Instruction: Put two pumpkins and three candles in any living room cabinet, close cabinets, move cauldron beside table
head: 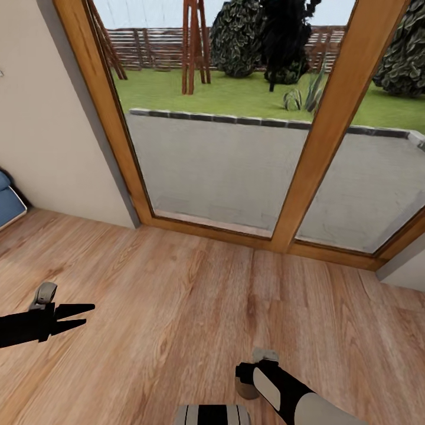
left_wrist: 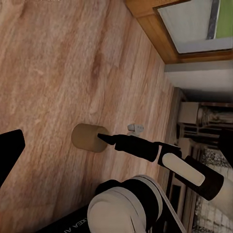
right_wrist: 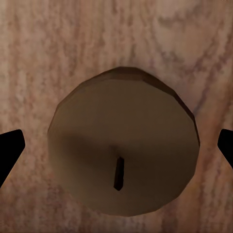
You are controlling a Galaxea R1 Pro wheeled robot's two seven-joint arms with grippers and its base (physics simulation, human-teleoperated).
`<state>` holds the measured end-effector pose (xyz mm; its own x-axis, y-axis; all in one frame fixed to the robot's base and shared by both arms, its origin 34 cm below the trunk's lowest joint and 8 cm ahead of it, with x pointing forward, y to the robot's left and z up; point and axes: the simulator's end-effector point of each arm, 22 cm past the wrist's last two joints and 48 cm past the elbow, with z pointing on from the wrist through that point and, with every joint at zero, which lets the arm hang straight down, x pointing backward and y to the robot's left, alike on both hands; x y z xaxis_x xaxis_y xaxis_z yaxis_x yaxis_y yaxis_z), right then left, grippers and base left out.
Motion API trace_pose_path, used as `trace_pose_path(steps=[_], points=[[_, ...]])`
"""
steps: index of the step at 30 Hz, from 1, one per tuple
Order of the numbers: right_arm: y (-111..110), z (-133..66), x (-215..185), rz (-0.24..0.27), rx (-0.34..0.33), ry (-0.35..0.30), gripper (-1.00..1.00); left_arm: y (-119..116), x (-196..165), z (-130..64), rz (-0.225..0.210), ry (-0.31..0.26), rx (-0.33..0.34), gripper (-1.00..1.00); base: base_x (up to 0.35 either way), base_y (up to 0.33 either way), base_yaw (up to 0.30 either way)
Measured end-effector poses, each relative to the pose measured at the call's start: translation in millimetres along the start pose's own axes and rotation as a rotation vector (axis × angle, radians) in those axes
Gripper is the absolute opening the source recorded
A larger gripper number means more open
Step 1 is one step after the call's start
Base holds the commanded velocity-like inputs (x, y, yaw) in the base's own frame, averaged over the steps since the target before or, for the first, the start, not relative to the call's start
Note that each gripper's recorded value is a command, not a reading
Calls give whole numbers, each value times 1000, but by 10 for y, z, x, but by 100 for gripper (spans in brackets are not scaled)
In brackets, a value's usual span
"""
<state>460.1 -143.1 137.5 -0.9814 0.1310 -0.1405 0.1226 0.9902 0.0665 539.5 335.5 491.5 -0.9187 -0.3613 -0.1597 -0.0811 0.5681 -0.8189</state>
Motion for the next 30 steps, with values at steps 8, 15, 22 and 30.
trace_pose_path(steps=[8, 15, 22, 30], points=[[-10, 55, 66, 1, 2, 16, 100, 61, 14, 43, -12, 9, -4, 100, 1, 0, 0], [-20, 97, 113, 2, 4, 26, 100, 108, 26, 74, -21, 16, -8, 100, 0, 0, 0], [-21, 110, 128, 2, 4, 29, 100, 123, 30, 85, -24, 18, -9, 100, 0, 0, 0], [-29, 150, 175, 4, 5, 39, 100, 172, 42, 116, -33, 25, -13, 100, 0, 0, 0]])
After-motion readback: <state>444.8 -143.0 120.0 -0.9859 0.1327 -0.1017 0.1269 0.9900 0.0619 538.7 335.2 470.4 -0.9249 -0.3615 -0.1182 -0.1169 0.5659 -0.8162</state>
